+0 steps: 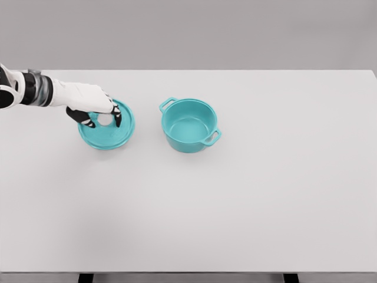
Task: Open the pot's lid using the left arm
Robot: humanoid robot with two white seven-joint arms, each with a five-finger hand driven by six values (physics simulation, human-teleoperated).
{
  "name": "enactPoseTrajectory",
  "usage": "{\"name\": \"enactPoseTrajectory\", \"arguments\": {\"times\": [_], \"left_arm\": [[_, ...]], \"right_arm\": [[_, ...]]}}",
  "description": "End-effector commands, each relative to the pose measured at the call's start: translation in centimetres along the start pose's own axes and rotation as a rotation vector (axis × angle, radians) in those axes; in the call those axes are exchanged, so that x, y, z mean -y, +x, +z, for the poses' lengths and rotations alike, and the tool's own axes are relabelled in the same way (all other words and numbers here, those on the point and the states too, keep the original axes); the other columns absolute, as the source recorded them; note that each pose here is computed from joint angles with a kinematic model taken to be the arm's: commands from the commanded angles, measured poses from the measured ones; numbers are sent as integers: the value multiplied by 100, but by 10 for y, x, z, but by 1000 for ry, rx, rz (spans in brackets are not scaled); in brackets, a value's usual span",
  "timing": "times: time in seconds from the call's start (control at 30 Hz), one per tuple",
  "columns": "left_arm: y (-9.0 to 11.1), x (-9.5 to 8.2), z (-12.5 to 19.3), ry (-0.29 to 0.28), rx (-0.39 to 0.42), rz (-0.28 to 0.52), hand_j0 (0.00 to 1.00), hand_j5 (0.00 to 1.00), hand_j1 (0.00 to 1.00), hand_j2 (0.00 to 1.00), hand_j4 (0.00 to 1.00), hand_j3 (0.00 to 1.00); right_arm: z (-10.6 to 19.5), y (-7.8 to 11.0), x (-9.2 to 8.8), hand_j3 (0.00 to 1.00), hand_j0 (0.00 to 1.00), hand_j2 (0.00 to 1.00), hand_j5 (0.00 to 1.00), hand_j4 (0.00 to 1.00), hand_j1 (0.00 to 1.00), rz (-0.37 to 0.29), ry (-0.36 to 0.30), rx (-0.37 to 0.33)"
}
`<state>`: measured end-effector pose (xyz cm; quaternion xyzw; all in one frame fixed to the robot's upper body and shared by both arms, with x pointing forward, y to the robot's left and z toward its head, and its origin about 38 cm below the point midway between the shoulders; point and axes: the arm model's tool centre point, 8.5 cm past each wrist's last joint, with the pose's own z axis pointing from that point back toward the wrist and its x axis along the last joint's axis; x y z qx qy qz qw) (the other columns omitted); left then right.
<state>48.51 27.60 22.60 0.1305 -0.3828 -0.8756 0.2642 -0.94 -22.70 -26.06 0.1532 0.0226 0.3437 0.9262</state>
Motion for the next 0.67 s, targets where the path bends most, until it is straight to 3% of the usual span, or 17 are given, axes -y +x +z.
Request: {"name": "enactPoseTrajectory", "arguments": {"times": [0.0,0.1,0.2,0.27,0.3,0.43,0.63], "left_arm": [[0,0,0,2,-1,5,89,89,89,89,89,89],[0,1,-1,1,0,4,91,91,91,91,91,91],[-1,2,1,0,-3,7,100,100,100,100,100,100],[-14,13,17,-13,-48,38,100,100,100,100,100,100],[-29,28,37,-29,-103,70,100,100,100,100,100,100],[-80,66,64,-60,-262,227,100,100,100,100,100,100],[-83,69,65,-66,-273,239,100,100,100,100,100,100]], "right_arm": [[0,0,0,100,100,100,100,100,100,0,0,0],[0,0,0,100,100,100,100,100,100,0,0,0],[0,0,0,100,100,100,100,100,100,0,0,0],[0,0,0,100,100,100,100,100,100,0,0,0],[0,0,0,100,100,100,100,100,100,0,0,0],[0,0,0,100,100,100,100,100,100,0,0,0],[0,0,0,100,100,100,100,100,100,0,0,0]]}}
